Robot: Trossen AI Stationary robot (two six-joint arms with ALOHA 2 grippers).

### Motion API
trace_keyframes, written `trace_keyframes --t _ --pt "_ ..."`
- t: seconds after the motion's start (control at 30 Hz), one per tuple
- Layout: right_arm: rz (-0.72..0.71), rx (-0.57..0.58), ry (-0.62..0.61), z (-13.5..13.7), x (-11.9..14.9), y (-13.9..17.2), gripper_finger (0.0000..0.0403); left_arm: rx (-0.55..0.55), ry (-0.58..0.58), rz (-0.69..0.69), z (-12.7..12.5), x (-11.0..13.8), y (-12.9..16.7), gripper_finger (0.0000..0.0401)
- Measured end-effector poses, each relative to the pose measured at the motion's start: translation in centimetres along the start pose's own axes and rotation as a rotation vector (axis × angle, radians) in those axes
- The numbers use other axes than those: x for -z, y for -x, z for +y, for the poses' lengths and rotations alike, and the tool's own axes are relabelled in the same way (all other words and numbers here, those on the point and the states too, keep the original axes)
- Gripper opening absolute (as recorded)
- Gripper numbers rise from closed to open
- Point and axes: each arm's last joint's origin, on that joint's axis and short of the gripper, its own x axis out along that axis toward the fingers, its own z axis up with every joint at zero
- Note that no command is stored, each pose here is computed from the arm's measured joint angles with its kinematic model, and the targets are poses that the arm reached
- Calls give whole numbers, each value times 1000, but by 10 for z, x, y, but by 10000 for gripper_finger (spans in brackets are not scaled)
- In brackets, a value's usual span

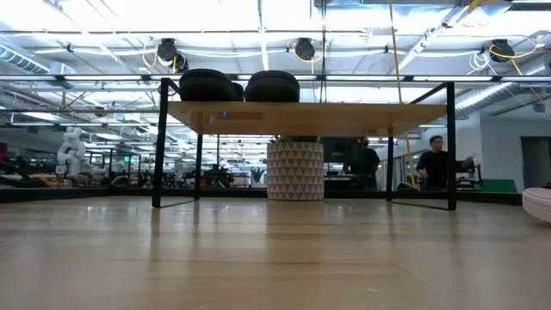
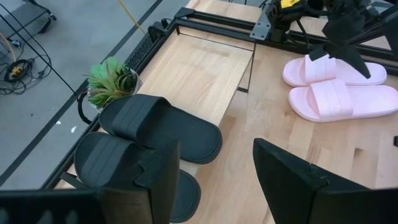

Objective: Pick and place slides into the shelf
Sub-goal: Put the left pink slipper on the shelf

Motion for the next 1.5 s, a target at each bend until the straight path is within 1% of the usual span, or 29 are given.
trace_keyframes --t 0.07,0.13,0.27,0.33,0.43,0.57,0.63,0.73,0.83,0.93,1.07,1.17,1.27,1.37,1.43,1.5 --pt "-39 -37 -24 5 -2 0 219 0 -3 0 0 0 0 205" --pt "-120 -91 -13 12 -6 0 219 0 -3 0 0 0 0 205" --pt "-293 -173 80 26 -15 0 219 0 -4 1 0 0 0 205" --pt "-334 -174 122 34 -19 -2 219 -1 -5 2 0 0 0 205" --pt "-343 -149 177 47 -27 -9 219 -2 -8 5 0 1 0 205" --pt "-313 -102 255 73 -40 -22 219 19 -10 21 0 1 0 205" --pt "-266 -49 274 85 -44 -30 219 30 -18 37 -1 2 0 205" --pt "-148 81 264 98 -47 -43 219 39 -35 56 -2 5 2 205" --pt "-21 228 188 107 -45 -56 219 50 -61 61 -5 8 5 205" --pt "78 347 97 115 -38 -69 219 65 -95 60 -8 10 8 205" --pt "143 441 -15 129 -31 -86 219 83 -149 59 -13 14 13 205" --pt "175 496 -77 135 -23 -99 219 93 -185 59 -16 16 15 205" --pt "217 580 -119 136 -12 -108 219 99 -199 57 -17 18 17 205" --pt "263 681 -140 131 2 -111 219 103 -196 56 -18 18 18 205" --pt "299 772 -130 126 11 -107 219 103 -183 54 -19 19 19 205" --pt "325 880 -93 120 18 -101 219 102 -171 53 -19 19 19 205"
